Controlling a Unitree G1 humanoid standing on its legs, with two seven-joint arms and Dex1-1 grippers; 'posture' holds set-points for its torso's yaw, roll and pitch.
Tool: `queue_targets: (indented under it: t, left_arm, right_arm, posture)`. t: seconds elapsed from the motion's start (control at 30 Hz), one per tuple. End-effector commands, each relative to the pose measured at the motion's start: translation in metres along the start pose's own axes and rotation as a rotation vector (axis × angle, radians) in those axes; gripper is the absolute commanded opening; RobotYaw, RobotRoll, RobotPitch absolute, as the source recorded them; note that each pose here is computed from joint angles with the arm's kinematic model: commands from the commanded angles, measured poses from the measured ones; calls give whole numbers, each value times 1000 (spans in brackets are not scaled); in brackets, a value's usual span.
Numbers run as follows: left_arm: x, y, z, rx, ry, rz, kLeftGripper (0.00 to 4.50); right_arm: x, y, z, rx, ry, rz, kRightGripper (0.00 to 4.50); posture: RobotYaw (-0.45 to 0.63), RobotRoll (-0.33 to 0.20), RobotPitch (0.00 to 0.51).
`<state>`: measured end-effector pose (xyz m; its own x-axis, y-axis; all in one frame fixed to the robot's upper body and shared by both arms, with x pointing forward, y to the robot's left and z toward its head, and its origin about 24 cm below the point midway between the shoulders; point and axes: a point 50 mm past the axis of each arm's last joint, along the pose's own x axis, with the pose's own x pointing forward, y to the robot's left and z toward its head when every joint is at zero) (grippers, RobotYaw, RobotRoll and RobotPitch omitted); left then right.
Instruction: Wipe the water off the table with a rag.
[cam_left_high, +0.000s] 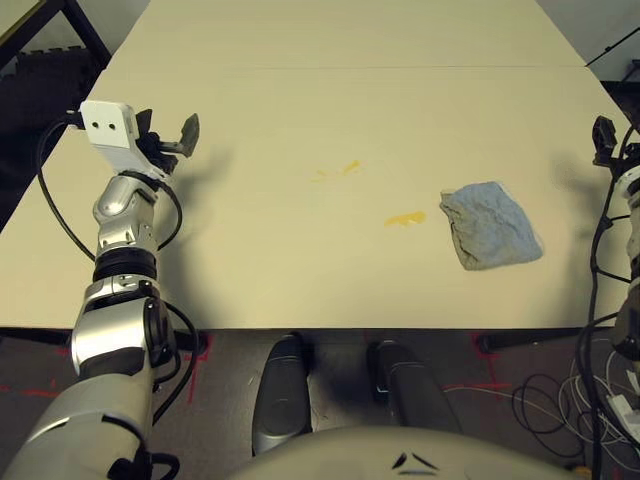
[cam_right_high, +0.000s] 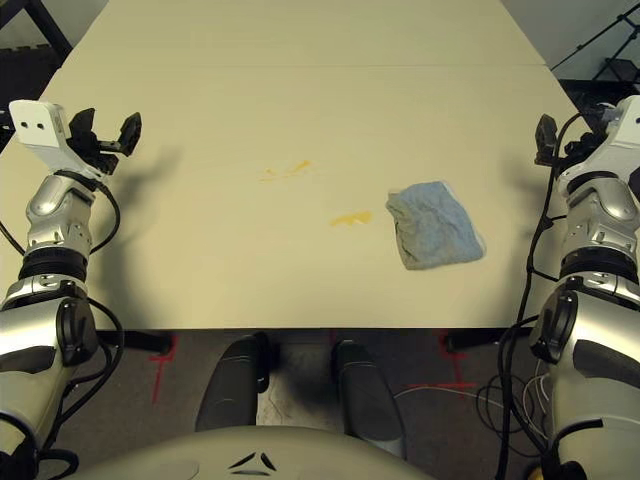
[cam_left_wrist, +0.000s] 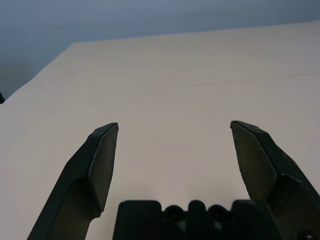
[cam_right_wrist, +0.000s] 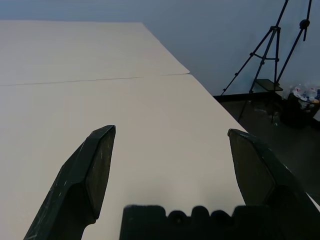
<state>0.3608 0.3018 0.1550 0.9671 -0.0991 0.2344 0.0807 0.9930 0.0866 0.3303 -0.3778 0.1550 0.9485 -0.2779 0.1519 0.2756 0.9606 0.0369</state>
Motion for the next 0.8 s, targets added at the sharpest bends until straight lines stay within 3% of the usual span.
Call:
queue_targets:
  t: [0.03,0.2,0.4,0.53,0.8]
  left_arm:
    - [2,-1,2,-5,-4,-42,4500]
    - [-1,3,7,-57,-10,-144,4500]
    - [-29,-3,10,-48,59,-574,4500]
    - [-45,-10,16,-91,48,-746,4500]
    - [-63,-29,16,24,127,-1029,4500]
  right_arm:
    - [-1,-5,2,15,-7,-22,4463]
    - [-1,-7,2,23,-3,-29,4463]
    - [-1,-4,-3,30,17,-31,4463]
    - [1,-1,-4,29,32,-21,4463]
    - [5,4,-4,70,93,32,4463]
  posture:
    - [85,0,167]
    - [106,0,159]
    - [158,0,153]
    - [180,0,146]
    - [195,0,124]
